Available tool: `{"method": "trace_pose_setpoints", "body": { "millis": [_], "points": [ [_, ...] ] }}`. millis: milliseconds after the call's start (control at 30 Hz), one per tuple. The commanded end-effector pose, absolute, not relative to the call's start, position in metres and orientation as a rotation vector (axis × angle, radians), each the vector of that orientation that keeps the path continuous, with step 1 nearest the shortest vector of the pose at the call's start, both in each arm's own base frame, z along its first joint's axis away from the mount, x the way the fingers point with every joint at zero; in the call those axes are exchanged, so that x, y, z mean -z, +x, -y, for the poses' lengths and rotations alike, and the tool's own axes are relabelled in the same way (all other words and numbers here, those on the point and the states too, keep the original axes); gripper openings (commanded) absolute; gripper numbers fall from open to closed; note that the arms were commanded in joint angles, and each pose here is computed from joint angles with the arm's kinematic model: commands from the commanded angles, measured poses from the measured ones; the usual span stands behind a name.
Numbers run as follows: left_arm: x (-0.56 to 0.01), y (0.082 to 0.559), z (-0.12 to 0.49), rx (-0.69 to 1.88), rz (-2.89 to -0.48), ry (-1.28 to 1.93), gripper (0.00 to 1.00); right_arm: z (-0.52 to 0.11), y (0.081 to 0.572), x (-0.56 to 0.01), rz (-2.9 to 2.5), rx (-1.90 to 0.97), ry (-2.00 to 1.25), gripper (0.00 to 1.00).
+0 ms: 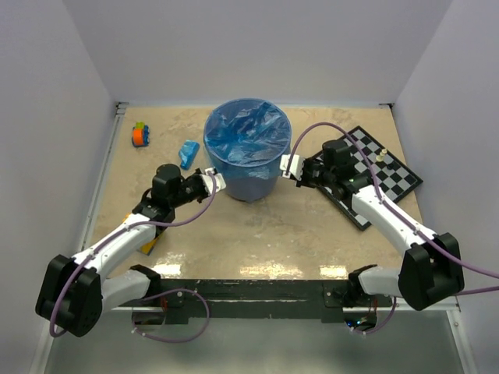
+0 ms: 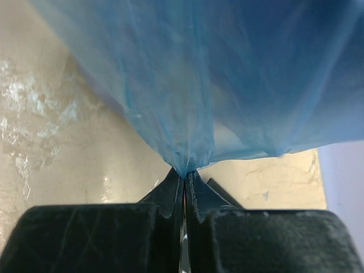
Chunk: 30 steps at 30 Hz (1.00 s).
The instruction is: Put the trash bags into the trash bin
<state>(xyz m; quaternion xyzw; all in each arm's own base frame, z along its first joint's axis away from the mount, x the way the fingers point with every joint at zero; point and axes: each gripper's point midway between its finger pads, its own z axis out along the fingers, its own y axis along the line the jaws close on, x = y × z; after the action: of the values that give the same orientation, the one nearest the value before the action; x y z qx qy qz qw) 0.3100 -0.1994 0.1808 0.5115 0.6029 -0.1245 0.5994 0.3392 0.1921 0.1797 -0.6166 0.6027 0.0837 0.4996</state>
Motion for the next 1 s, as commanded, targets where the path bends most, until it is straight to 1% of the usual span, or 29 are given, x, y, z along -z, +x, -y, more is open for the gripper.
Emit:
{"method": "trace_pose_setpoints", "body": {
  "millis": [0,67,167,200,233,267,300,367,433,467,533,567,633,667,700,800,833,867,967],
  "points": [
    [-0.162,0.315,0.196,0.211,-1.386,1.271,0.0,-0.182,0.346,-0.179,-1.439,-0.091,-1.481,0.0],
    [-0.154,0.316,0.192,0.194,-1.421,1.284,0.0,-0.178,0.349,-0.167,-1.48,-0.077,-1.484,0.0],
    [-0.153,0.316,0.19,0.187,-1.434,1.27,0.0,-0.173,0.354,-0.17,-1.513,-0.048,-1.457,0.0],
    [-0.156,0.316,0.189,0.184,-1.433,1.264,0.0,-0.171,0.355,-0.177,-1.513,-0.035,-1.448,0.02],
    [-0.158,0.316,0.188,0.176,-1.439,1.261,0.02,-0.169,0.355,-0.185,-1.525,-0.03,-1.428,0.08],
    [-0.162,0.316,0.186,0.164,-1.445,1.256,0.13,-0.167,0.353,-0.193,-1.539,-0.034,-1.417,0.22],
    [-0.165,0.315,0.183,0.156,-1.453,1.254,0.25,-0.168,0.349,-0.205,-1.548,-0.056,-1.413,0.33],
    [-0.17,0.306,0.176,0.137,-1.453,1.273,0.37,-0.167,0.335,-0.23,-1.561,-0.118,-1.436,0.5],
    [-0.169,0.29,0.168,0.143,-1.45,1.306,0.48,-0.167,0.32,-0.259,-1.565,-0.189,-1.453,0.6],
    [-0.166,0.279,0.165,0.158,-1.458,1.327,0.55,-0.169,0.316,-0.278,-1.537,-0.205,-1.457,0.63],
    [-0.163,0.263,0.161,0.19,-1.476,1.348,0.62,-0.176,0.316,-0.313,-1.491,-0.233,-1.429,0.68],
    [-0.16,0.256,0.16,0.214,-1.496,1.351,0.64,-0.182,0.32,-0.325,-1.479,-0.258,-1.413,0.68],
    [-0.159,0.247,0.16,0.254,-1.535,1.335,0.66,-0.198,0.336,-0.362,-1.442,-0.323,-1.329,0.66],
    [-0.159,0.246,0.159,0.272,-1.557,1.312,0.66,-0.211,0.348,-0.372,-1.438,-0.382,-1.286,0.61],
    [-0.159,0.245,0.16,0.286,-1.576,1.293,0.66,-0.224,0.357,-0.379,-1.449,-0.447,-1.255,0.52],
    [-0.163,0.246,0.161,0.312,-1.597,1.242,0.66,-0.275,0.37,-0.365,-1.475,-0.609,-1.363,0.32],
    [-0.166,0.247,0.161,0.308,-1.597,1.226,0.66,-0.289,0.371,-0.349,-1.5,-0.647,-1.435,0.29],
    [-0.169,0.249,0.16,0.297,-1.597,1.205,0.66,-0.302,0.369,-0.345,-1.478,-0.659,-1.501,0.26],
    [-0.175,0.253,0.153,0.249,-1.585,1.163,0.66,-0.325,0.368,-0.314,-1.501,-0.689,-1.627,0.24]
  ]
}}
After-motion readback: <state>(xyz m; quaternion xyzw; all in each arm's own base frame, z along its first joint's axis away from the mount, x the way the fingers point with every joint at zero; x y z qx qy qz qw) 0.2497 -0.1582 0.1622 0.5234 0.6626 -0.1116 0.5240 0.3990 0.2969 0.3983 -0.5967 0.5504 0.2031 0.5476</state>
